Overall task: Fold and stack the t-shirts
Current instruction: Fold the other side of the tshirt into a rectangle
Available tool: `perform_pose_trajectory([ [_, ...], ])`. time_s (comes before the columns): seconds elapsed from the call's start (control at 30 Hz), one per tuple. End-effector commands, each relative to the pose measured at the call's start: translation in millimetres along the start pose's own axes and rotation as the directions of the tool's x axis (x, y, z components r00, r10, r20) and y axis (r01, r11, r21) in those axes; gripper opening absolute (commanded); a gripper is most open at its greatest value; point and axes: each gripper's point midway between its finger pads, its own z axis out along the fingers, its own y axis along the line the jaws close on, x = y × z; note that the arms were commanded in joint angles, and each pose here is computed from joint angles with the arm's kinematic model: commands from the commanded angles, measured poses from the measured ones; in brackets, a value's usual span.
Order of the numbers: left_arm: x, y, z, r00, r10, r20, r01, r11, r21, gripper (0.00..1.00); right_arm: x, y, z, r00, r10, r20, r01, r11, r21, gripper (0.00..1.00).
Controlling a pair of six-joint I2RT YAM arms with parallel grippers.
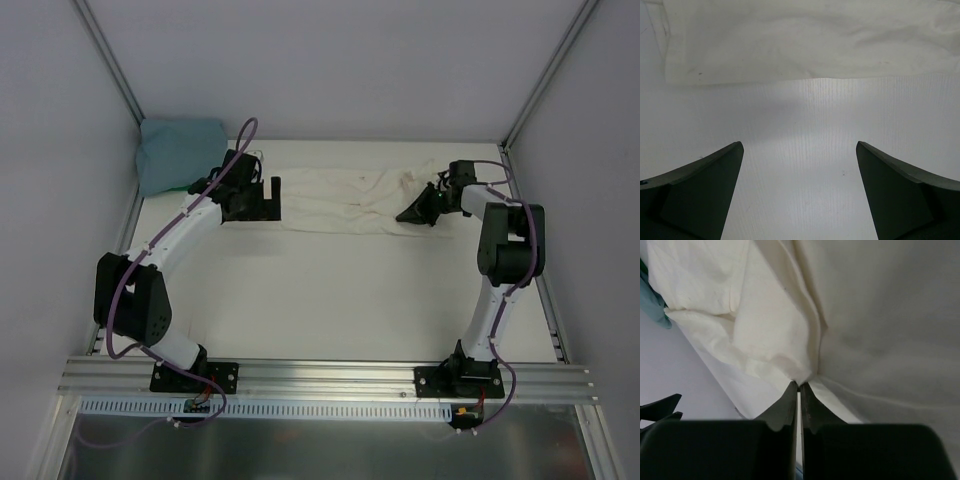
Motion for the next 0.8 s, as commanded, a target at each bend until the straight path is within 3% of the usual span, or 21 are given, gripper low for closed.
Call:
perform_pose_trajectory([
  [0.0, -0.3, 6.3, 3.2, 1.000, 0.022, 0.003, -0.022, 0.999, -0.023, 0.99, -15.8, 9.5, 6.9, 0.999, -0.030, 0.023, 0.030, 0.999, -0.022, 0.00],
  [0.23, 0.3, 9.1, 9.5, 0.999, 0.037, -0.009, -0.037, 0.999, -0.039, 0.99, -36.6, 38.1, 2.5, 0.997, -0.040, 0.059, 0.045, 0.996, -0.079, 0.00],
  [0.4, 3.1, 8.3, 16.8, 0.999, 0.035, -0.025, -0.036, 0.999, -0.036, 0.99, -70.8, 90.3, -2.0, 0.993, -0.052, 0.107, 0.073, 0.976, -0.207, 0.00],
  [0.63, 1.5, 10.0, 22.5, 0.998, 0.051, -0.038, -0.053, 0.997, -0.049, 0.99, -95.7, 118.7, 34.4, 0.996, -0.043, 0.076, 0.064, 0.949, -0.307, 0.02],
  [0.67, 1.5, 10.4, 23.4, 0.998, 0.054, -0.041, -0.056, 0.997, -0.051, 0.99, -98.5, 130.1, 38.0, 0.995, -0.060, 0.076, 0.083, 0.937, -0.340, 0.11],
  [0.7, 3.8, 10.8, 25.5, 0.997, 0.054, -0.053, -0.057, 0.997, -0.052, 0.99, -97.6, 134.1, 43.1, 0.998, -0.039, 0.042, 0.052, 0.927, -0.371, 0.29],
  [0.73, 3.5, 10.1, 26.2, 0.997, 0.054, -0.056, -0.057, 0.997, -0.050, 0.99, -100.7, 132.4, 59.9, 0.998, -0.044, 0.036, 0.055, 0.913, -0.403, 0.99],
  [0.77, 3.6, 9.8, 26.2, 0.997, 0.054, -0.056, -0.057, 0.997, -0.048, 0.99, -102.3, 139.8, 62.9, 0.998, -0.057, 0.038, 0.068, 0.893, -0.444, 1.00],
])
